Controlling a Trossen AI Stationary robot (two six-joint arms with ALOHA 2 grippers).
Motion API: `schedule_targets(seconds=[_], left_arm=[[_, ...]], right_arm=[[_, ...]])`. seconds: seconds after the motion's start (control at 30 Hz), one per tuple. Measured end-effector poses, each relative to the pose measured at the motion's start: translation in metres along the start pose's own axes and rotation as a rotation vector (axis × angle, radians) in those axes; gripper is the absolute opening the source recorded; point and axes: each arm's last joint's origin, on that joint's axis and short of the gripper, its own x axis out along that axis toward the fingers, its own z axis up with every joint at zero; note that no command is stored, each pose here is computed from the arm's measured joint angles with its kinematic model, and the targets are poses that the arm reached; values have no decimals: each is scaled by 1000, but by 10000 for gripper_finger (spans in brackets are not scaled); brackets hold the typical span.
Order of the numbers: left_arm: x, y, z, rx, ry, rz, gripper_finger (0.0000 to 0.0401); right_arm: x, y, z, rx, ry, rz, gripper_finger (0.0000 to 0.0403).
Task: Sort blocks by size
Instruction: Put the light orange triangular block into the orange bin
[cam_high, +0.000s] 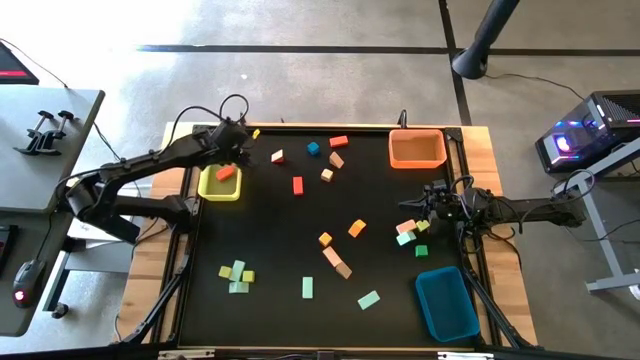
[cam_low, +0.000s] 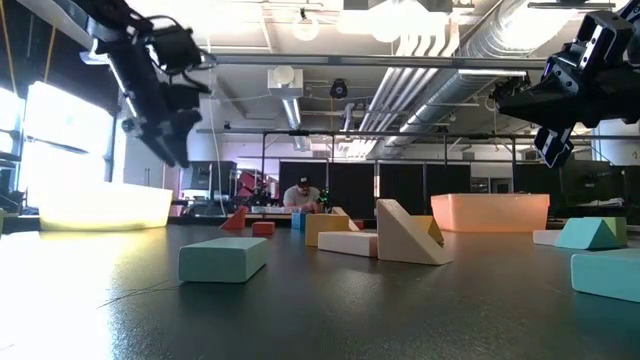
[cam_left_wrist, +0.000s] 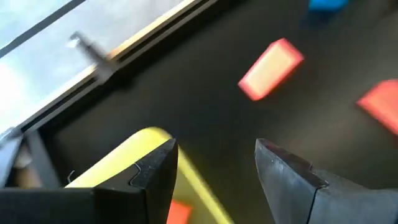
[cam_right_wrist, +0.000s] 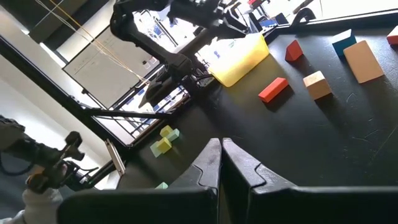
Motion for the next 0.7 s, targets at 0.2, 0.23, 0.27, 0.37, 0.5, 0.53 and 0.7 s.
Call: schedule_targets(seconds=[0.2,0.23,0.27,0.37,0.5,0.53,0.7], left_arm=[[-24,-20,8,104,-191,-165,202],[-28,-24,10,127,-230,-192,202],[-32,-28,12,147,-278,-221,202],[-41,-43,20,186,-446,-315,202],[-41,-63,16,226,-693,-519,202],[-40,-67,12,248,-733,-569,202],[-33,-80,-10,294,-820,-680,202]], right_arm=[[0,0,0,0,0,1,1],[0,0,0,0,1,0,1],[0,0,0,0,0,1,1],[0,1,2,4,-31,2,1],[-1,4,11,27,-162,-24,1],[-1,4,13,30,-213,-53,1],[-4,9,27,43,-423,-102,1]])
